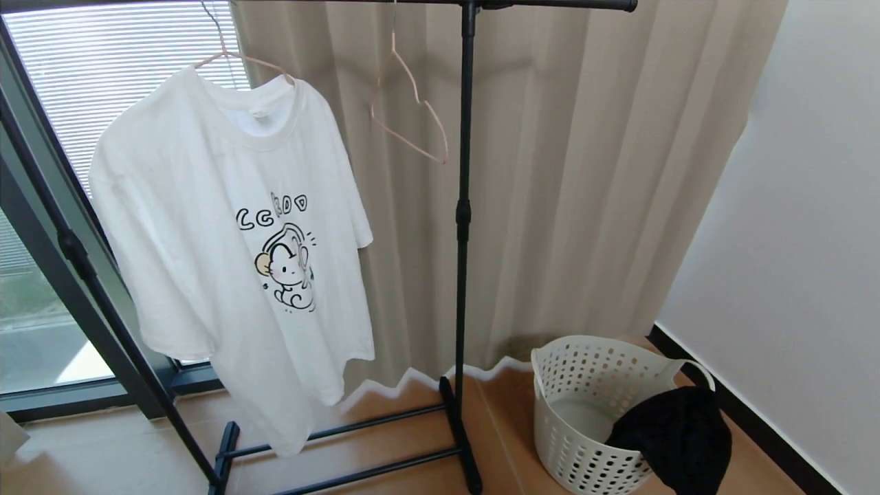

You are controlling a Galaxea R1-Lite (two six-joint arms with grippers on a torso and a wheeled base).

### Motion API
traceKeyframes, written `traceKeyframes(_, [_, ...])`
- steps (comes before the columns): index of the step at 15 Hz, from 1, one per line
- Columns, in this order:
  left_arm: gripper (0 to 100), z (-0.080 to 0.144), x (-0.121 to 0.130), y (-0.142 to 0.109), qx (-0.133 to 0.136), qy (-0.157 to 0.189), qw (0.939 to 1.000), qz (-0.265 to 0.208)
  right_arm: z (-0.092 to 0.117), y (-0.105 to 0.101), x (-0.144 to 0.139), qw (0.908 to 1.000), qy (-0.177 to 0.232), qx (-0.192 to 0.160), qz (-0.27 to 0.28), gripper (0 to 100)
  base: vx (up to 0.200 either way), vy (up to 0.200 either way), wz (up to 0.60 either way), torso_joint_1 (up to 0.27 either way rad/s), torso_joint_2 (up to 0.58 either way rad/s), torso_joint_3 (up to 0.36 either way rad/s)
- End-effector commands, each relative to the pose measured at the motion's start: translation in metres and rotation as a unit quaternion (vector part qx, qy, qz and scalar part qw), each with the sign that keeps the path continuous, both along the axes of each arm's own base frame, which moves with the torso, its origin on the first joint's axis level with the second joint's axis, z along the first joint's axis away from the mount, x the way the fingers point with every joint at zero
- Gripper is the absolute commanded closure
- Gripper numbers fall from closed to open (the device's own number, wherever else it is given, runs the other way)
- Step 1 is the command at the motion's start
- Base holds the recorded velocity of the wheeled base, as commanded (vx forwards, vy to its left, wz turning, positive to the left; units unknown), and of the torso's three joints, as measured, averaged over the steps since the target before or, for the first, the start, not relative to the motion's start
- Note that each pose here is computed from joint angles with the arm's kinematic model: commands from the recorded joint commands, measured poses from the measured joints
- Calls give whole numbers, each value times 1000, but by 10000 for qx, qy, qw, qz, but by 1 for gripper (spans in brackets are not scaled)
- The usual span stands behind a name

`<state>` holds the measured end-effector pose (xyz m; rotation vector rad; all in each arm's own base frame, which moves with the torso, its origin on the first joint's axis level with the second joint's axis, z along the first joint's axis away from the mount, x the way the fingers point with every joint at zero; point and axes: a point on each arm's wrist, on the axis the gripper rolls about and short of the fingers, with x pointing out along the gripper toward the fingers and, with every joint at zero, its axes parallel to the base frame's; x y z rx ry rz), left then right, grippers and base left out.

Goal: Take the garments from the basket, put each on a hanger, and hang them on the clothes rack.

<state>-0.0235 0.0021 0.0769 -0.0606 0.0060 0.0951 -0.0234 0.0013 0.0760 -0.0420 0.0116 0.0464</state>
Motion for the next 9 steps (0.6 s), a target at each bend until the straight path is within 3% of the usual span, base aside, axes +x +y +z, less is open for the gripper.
traceKeyframes(1, [0,0,0,0,-1,9,10000,1,0,0,0,10000,-2,-3,-1,0,0,-200,-600,2,-2,7])
traceKeyframes(2, [0,0,0,0,-1,9,10000,1,0,0,0,10000,6,-3,-1,0,0,-200,-600,2,7,2])
traceKeyframes(4, [0,0,0,0,-1,9,10000,1,0,0,0,10000,6,-3,-1,0,0,-200,0,2,5,2])
traceKeyframes(5, [0,0,0,0,-1,9,10000,1,0,0,0,10000,6,-3,-1,0,200,-200,0,7,2,2])
traceKeyframes(7, [0,0,0,0,-1,9,10000,1,0,0,0,10000,6,-3,-1,0,200,0,-600,-5,5,2])
traceKeyframes(9, [0,0,0,0,-9,8,10000,1,0,0,0,10000,6,-3,-1,0,0,0,-300,1,1,-1])
